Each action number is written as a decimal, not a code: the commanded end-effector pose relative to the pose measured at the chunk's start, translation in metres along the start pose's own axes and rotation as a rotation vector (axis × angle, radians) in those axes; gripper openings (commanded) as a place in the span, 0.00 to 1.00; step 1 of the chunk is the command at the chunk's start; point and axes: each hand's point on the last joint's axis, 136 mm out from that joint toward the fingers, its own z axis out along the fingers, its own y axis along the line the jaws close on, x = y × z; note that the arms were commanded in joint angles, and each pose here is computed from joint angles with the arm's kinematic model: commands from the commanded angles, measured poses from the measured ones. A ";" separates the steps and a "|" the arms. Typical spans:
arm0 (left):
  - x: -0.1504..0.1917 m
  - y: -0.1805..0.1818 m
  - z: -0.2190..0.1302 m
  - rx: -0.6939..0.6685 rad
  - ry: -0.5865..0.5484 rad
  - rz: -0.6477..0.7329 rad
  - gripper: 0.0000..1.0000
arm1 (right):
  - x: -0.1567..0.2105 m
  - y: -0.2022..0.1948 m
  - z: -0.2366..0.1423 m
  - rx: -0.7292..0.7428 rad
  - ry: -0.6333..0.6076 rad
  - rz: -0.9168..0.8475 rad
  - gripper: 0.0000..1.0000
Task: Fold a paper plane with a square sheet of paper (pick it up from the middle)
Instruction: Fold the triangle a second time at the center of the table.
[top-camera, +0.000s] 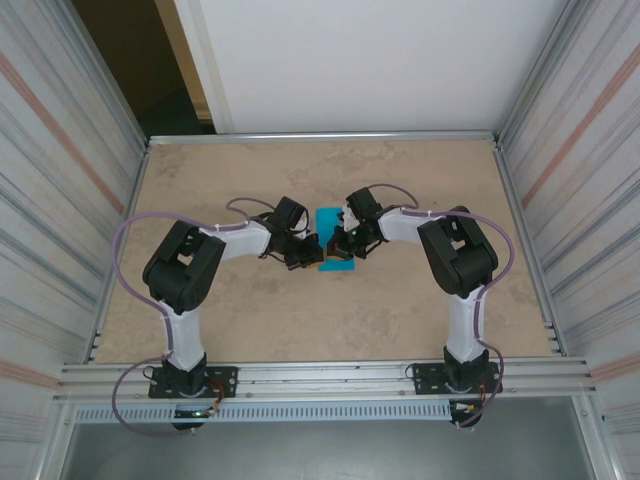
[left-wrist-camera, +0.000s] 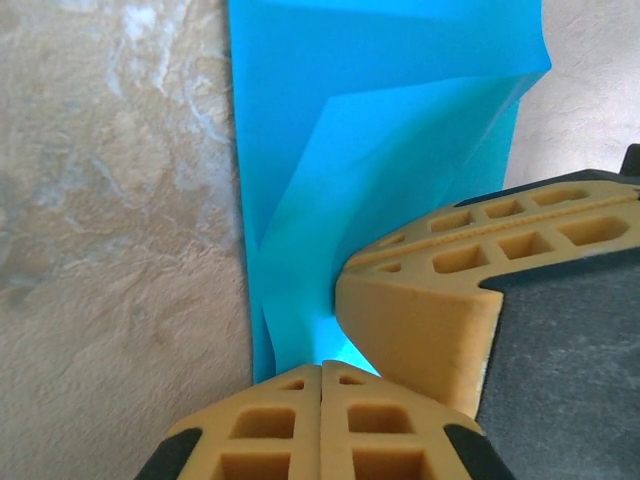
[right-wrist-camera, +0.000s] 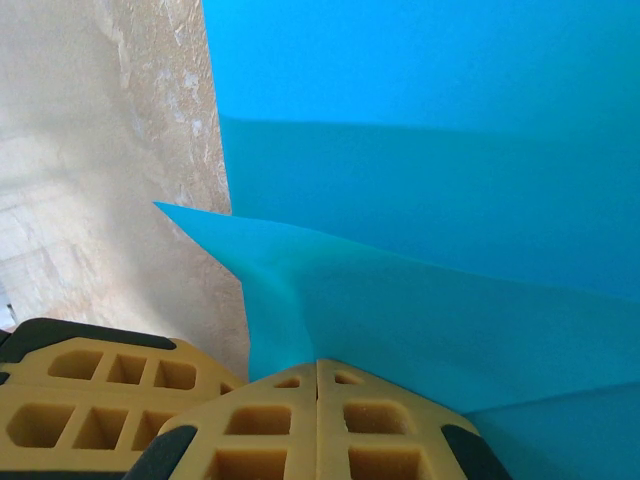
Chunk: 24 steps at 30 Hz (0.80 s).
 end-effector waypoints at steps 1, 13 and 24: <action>0.003 0.000 0.002 0.007 0.011 -0.024 0.03 | 0.007 -0.019 0.011 0.070 0.028 0.016 0.02; 0.037 0.064 0.009 -0.208 0.100 -0.172 0.00 | -0.035 -0.035 -0.012 0.060 -0.080 -0.010 0.02; 0.039 0.064 0.007 -0.205 0.104 -0.174 0.00 | -0.108 -0.088 -0.056 0.091 -0.231 0.122 0.03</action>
